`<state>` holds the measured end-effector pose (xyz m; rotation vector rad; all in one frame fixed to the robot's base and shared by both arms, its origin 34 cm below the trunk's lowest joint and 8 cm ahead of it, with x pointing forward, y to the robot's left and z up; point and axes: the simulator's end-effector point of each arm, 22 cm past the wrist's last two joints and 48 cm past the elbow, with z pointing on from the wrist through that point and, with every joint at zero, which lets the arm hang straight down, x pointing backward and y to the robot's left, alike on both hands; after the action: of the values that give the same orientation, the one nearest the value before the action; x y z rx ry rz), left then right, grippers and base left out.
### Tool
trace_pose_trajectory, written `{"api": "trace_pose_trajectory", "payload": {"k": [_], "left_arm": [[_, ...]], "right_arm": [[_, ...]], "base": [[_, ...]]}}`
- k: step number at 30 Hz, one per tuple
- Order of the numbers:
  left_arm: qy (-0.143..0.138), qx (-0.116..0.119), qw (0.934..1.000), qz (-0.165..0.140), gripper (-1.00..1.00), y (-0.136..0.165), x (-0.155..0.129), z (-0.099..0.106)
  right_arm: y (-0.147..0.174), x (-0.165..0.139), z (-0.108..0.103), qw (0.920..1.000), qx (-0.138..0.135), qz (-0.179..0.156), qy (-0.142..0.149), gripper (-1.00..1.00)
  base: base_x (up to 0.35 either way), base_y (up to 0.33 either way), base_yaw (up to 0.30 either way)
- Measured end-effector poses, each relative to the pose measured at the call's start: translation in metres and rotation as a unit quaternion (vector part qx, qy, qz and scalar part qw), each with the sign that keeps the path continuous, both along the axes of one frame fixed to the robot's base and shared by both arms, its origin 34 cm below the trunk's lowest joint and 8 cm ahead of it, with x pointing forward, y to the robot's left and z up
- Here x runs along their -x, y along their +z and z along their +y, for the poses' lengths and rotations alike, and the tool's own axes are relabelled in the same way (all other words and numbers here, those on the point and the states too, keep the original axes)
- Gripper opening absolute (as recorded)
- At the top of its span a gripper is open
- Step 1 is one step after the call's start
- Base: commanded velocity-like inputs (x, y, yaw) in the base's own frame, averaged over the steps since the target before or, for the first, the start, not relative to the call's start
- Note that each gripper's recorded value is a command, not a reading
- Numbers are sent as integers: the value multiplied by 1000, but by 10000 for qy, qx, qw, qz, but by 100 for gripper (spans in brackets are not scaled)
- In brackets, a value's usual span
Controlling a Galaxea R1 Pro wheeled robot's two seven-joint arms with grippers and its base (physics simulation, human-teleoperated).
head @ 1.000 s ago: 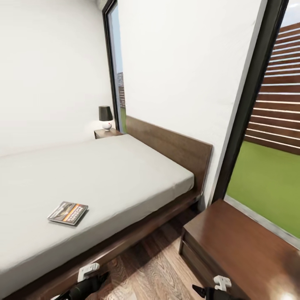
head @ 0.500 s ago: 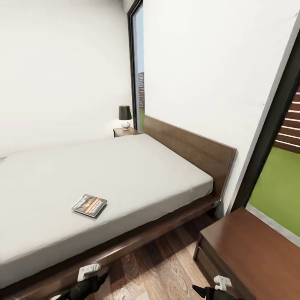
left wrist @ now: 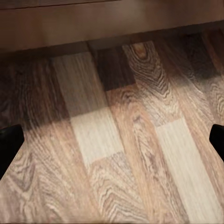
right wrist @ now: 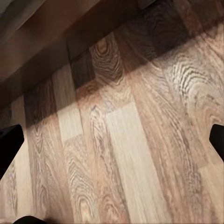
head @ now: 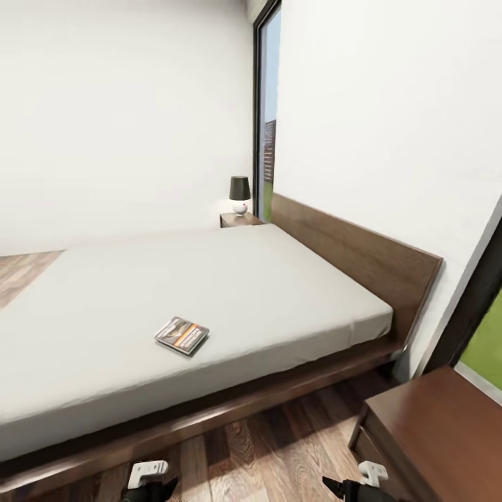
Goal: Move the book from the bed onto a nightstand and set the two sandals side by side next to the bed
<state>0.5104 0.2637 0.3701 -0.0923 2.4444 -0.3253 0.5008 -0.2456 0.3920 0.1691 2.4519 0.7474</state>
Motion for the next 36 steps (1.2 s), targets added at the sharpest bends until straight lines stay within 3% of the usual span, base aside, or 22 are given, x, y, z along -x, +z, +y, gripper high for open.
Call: {"api": "trace_pose_trajectory", "payload": {"k": [4,7,12,22,36], "left_arm": [[11,5,10000,-4,100,0,0,0],[8,15,10000,0,100,0,0,-1],[-19,164,9999,8,100,0,1,-24],[-21,196,9998,16,100,-1,1,-28],[-19,198,9998,16,100,-1,1,-28]], "right_arm": [[-1,1,-7,10000,35,17,-24,100],[-11,18,-9,9997,31,240,-61,100],[-20,35,-10,9989,17,451,-111,100],[-20,36,-10,9988,16,468,-116,100],[-20,36,-10,9988,-4,468,-111,100]], "base": [[0,0,285],[0,0,285],[119,0,285],[140,0,276],[2,0,60]]}}
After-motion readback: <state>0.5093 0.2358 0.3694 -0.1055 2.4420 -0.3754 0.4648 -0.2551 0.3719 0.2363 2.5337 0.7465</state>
